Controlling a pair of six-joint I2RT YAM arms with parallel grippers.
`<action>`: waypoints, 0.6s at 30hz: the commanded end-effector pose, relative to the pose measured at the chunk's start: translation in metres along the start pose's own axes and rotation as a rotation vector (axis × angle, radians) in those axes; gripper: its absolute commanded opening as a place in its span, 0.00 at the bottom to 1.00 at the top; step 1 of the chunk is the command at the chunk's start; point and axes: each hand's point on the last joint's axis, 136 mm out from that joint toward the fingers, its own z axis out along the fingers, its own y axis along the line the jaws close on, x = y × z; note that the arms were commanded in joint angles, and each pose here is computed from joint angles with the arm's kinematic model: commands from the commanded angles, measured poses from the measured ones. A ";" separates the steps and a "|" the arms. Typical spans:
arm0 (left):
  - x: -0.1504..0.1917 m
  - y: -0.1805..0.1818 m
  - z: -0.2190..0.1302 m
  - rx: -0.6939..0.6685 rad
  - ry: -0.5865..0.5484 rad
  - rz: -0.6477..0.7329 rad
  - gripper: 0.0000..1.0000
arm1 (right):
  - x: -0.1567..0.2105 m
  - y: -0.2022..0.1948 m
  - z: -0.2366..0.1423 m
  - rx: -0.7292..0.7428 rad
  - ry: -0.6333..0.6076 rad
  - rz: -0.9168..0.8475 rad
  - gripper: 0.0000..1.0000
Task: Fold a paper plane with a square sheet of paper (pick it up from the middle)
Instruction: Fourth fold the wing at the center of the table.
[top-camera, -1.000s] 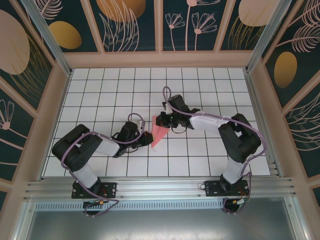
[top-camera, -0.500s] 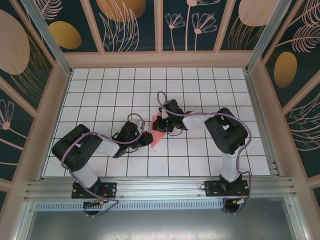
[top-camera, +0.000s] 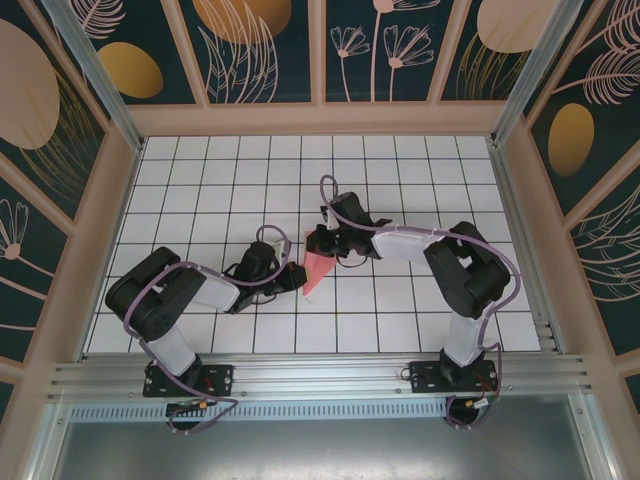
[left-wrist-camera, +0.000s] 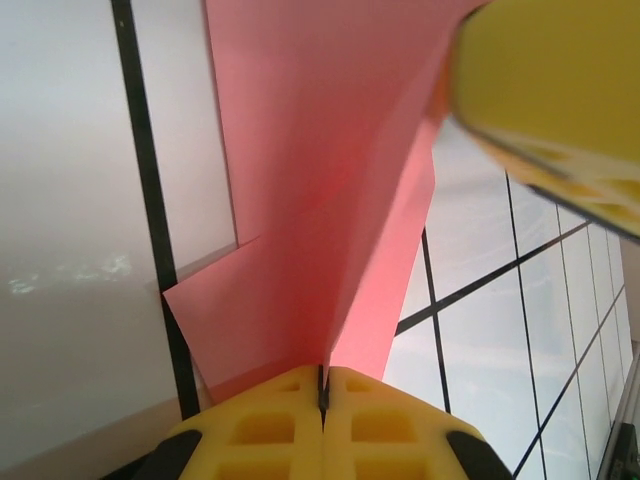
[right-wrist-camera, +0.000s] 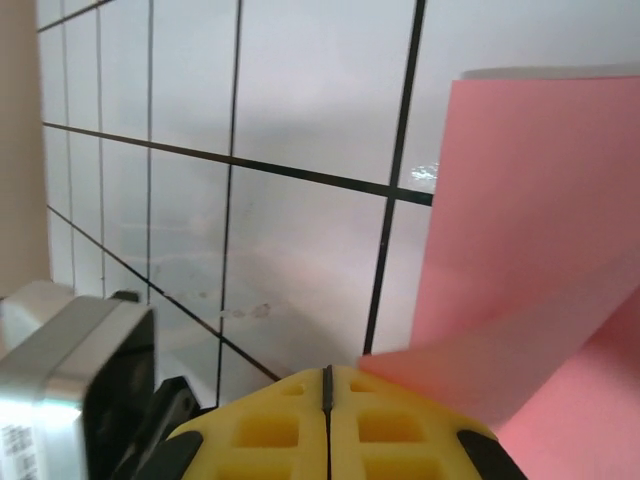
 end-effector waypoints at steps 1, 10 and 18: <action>0.029 0.030 0.009 -0.084 0.120 -0.035 0.00 | 0.004 -0.007 -0.008 0.015 -0.016 0.007 0.07; 0.028 0.038 0.005 -0.043 0.113 -0.126 0.00 | 0.008 -0.010 -0.007 0.001 -0.019 0.029 0.06; 0.035 0.048 0.008 -0.053 0.132 -0.195 0.00 | 0.006 -0.012 -0.006 -0.022 -0.025 0.053 0.05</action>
